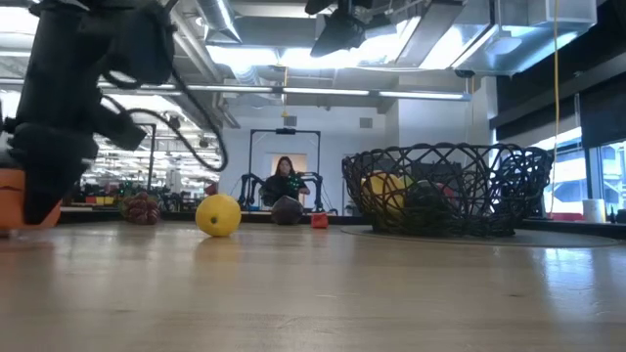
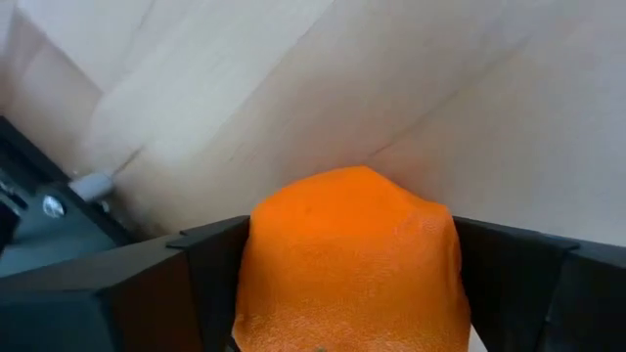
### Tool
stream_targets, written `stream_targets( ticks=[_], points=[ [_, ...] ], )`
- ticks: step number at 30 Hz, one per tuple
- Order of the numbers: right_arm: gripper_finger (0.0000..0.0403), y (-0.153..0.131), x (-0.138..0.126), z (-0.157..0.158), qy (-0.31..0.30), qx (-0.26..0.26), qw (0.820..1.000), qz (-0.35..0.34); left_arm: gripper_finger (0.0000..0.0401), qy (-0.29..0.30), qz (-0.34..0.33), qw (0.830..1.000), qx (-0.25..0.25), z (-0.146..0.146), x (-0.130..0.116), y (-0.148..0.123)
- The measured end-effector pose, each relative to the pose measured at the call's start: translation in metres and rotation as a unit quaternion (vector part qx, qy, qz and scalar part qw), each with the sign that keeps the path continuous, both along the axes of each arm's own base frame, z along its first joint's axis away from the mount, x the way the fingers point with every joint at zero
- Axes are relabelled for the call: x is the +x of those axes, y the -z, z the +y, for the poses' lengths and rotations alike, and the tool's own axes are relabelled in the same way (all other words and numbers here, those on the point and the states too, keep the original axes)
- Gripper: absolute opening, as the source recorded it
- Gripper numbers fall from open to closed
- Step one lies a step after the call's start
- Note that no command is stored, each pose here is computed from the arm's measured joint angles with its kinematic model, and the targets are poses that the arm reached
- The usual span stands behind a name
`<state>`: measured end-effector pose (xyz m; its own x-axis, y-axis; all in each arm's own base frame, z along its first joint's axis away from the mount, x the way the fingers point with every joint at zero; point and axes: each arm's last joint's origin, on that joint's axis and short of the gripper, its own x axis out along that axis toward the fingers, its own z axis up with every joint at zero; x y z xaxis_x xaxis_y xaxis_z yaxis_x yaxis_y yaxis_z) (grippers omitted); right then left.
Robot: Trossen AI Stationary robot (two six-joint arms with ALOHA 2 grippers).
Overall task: Build produce basket
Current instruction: Put the orange into the black wire basket
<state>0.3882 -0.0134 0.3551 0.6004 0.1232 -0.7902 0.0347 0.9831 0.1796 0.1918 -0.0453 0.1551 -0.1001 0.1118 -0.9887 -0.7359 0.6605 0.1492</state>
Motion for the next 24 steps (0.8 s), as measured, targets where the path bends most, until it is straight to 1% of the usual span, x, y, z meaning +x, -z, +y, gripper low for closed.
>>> stream_targets(
  ticks=[7,12,17,22,24],
  points=[
    [0.0375,0.0,0.0,0.0,0.0,0.0,1.0,0.0,0.027,0.067,-0.035,0.997,-0.009,0.003,0.021,-0.025],
    [0.0375,0.0,0.0,0.0,0.0,0.0,1.0,0.0,0.027,0.107,-0.054,0.993,0.007,0.013,0.034,-0.046],
    [0.0375,0.0,0.0,0.0,0.001,0.0,1.0,0.0,0.0269,0.142,-0.071,0.987,0.013,0.025,0.046,-0.068],
    [0.0375,-0.002,0.003,0.0,-0.041,-0.034,0.998,-0.027,0.0269,0.183,-0.103,0.977,0.018,0.036,0.057,-0.091],
    [0.0375,-0.003,0.005,0.0,-0.04,-0.034,0.998,-0.036,0.0269,0.205,-0.114,0.972,0.015,0.04,0.061,-0.099]
  ],
)
